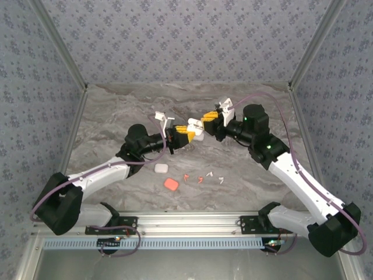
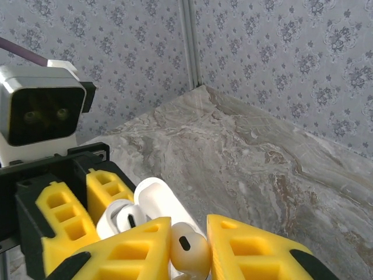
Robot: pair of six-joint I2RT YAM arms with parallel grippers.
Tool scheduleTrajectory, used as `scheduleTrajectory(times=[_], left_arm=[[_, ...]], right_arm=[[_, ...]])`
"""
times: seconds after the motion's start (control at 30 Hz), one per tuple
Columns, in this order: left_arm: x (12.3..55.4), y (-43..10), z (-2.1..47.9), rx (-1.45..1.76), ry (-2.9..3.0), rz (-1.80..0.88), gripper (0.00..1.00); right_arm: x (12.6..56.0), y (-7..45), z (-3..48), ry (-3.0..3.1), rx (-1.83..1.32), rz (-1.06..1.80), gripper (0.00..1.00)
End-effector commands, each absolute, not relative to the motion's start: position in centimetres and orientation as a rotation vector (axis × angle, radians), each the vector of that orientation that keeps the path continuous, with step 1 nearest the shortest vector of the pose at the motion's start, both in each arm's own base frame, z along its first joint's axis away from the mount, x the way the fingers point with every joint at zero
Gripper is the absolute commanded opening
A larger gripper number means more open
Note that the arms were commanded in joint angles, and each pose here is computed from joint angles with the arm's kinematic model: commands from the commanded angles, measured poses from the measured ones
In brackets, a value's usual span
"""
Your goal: Insert the wireless bluetooth earbuds into the charging case
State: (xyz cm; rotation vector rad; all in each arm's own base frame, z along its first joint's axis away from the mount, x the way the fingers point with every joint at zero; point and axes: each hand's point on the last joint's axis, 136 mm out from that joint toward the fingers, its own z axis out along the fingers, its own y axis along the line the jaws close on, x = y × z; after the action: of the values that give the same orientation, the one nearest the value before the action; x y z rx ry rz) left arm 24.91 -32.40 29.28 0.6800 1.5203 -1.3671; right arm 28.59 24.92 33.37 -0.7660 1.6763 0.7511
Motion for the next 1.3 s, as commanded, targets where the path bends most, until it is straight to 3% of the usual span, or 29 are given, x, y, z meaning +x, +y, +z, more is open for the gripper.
scheduleTrajectory(times=[0.0, 0.9, 1.27], left_arm=[[24.0, -32.8, 32.2, 0.726, 1.408, -1.409, 0.00], [24.0, -32.5, 32.5, 0.715, 1.360, -1.399, 0.00], [23.7, -32.3, 32.5, 0.718, 1.313, -1.398, 0.00]], right_arm=[[28.6, 25.7, 34.7, 1.616, -0.798, 0.758, 0.23], [26.4, 26.5, 32.0, 1.734, -0.871, 0.895, 0.25], [26.5, 26.4, 34.4, 1.721, -0.848, 0.935, 0.43]])
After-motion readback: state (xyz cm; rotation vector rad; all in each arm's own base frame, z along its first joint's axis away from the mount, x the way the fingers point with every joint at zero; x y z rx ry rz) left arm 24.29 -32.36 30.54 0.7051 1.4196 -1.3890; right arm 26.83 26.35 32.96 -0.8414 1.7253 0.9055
